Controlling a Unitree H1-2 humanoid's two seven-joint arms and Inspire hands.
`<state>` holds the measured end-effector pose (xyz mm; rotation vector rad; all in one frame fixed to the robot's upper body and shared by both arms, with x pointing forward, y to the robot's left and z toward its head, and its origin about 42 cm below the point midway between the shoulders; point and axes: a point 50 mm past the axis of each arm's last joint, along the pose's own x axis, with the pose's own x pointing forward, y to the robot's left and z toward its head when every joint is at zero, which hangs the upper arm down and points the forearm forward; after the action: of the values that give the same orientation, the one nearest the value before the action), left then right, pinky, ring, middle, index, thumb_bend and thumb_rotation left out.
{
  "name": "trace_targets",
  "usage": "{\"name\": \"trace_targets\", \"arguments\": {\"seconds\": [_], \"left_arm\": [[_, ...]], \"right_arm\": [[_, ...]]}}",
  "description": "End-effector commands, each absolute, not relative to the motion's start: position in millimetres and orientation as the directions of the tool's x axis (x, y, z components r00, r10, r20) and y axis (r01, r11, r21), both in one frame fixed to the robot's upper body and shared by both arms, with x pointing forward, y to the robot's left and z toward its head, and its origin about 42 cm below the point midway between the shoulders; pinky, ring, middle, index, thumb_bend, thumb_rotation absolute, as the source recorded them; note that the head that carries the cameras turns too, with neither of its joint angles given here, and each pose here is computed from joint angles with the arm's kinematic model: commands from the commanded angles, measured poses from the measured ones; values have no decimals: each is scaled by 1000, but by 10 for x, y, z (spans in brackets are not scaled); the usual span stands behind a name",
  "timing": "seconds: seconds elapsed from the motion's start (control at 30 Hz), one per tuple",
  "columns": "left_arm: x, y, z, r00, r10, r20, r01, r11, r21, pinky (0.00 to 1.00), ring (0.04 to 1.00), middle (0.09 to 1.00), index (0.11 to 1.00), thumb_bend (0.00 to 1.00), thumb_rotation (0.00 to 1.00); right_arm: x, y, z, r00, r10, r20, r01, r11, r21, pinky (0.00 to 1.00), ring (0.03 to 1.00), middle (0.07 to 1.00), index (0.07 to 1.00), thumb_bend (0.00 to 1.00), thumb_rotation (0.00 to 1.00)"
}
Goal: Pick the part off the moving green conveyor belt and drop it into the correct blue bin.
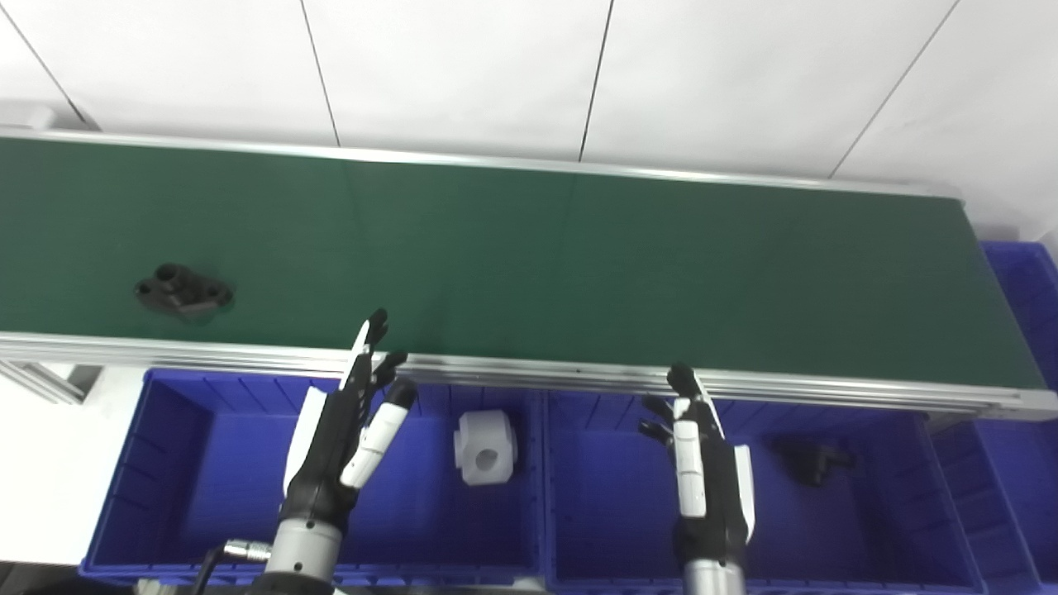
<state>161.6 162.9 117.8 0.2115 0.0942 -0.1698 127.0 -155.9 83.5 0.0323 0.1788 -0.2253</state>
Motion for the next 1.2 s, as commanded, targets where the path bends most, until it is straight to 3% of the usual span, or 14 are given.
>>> {"name": "trace_targets", "arguments": {"seconds": [0.0, 0.93, 1.17], "left_arm": [[1641, 1635, 1266, 983, -170, -70, 181, 963, 199, 933, 918, 1000, 1000, 679, 973], [1561, 1550, 1139, 979, -183, -84, 197, 958, 209, 891, 879, 1000, 1000, 677, 997], [1541, 1538, 1140, 979, -185, -84, 199, 953, 227, 980, 980, 1000, 1000, 674, 1000]], "right_arm": [[1363, -1414, 984, 966, -219, -139, 228, 972, 56, 706, 795, 911, 899, 606, 956], [1291, -1476, 869, 967, -201, -160, 207, 978, 23, 709, 796, 920, 923, 625, 973], [1277, -1494, 847, 967, -198, -159, 203, 979, 15, 710, 798, 929, 931, 650, 979]]}}
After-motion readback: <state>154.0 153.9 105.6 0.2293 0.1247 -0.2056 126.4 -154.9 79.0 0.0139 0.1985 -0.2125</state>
